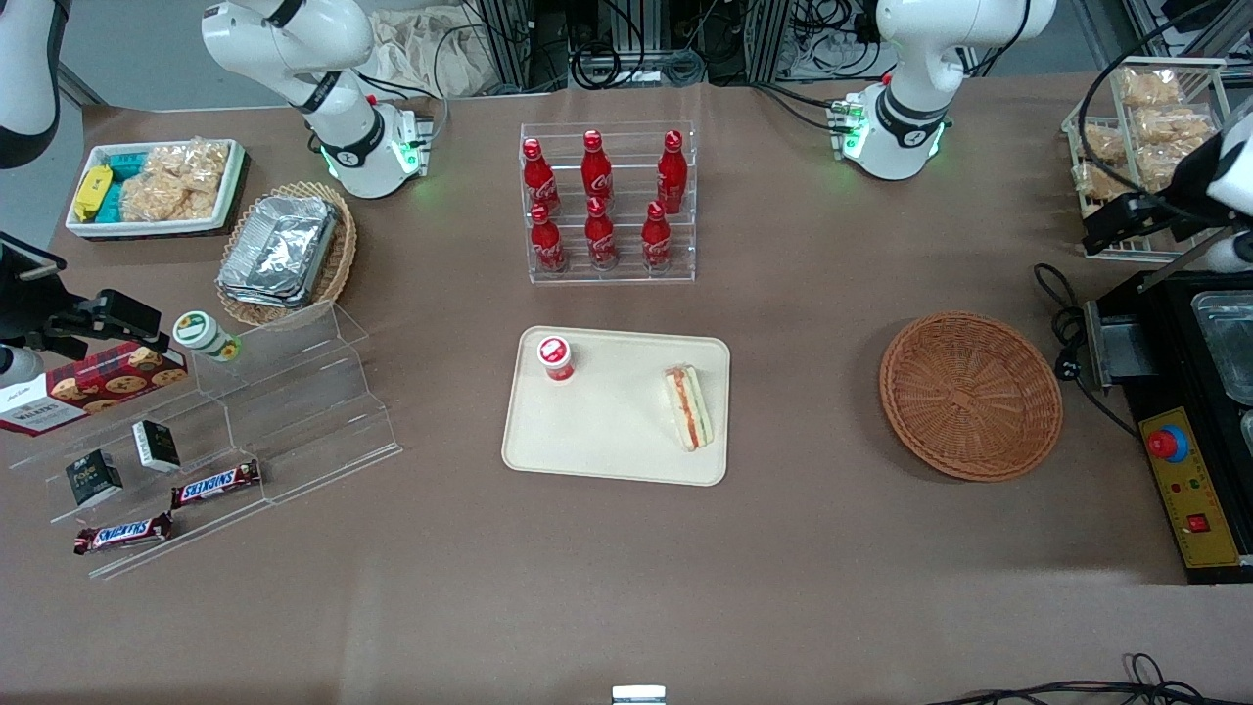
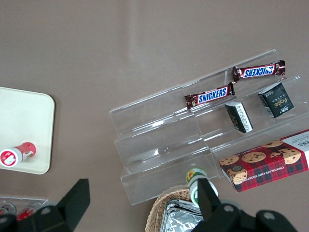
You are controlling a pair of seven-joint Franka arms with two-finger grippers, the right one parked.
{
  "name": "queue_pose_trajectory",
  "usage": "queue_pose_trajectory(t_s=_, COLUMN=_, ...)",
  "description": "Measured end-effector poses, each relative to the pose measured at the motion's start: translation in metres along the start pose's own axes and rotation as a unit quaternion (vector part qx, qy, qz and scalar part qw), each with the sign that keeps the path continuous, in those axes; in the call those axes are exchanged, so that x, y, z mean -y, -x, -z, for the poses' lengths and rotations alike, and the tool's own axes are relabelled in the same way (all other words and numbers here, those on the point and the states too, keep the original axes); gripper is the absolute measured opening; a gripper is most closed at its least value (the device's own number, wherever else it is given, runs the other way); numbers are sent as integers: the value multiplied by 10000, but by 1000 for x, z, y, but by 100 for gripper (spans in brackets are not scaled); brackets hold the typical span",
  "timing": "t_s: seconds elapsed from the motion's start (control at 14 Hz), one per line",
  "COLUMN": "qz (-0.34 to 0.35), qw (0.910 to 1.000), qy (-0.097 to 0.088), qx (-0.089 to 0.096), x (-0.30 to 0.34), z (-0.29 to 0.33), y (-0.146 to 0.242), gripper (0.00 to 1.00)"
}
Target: Place sandwich from basket to tray
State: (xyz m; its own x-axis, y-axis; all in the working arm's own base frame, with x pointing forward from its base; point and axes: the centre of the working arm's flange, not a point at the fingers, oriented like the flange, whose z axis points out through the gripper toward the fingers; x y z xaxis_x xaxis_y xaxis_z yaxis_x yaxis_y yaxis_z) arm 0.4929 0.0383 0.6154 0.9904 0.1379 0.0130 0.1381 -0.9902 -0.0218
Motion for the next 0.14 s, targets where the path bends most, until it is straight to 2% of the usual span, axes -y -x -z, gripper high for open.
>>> queue_pose_trajectory(t_s=0.14, qz=10, qw=10000, qy=28, qx=6, x=9, z=4, y=6, gripper=100)
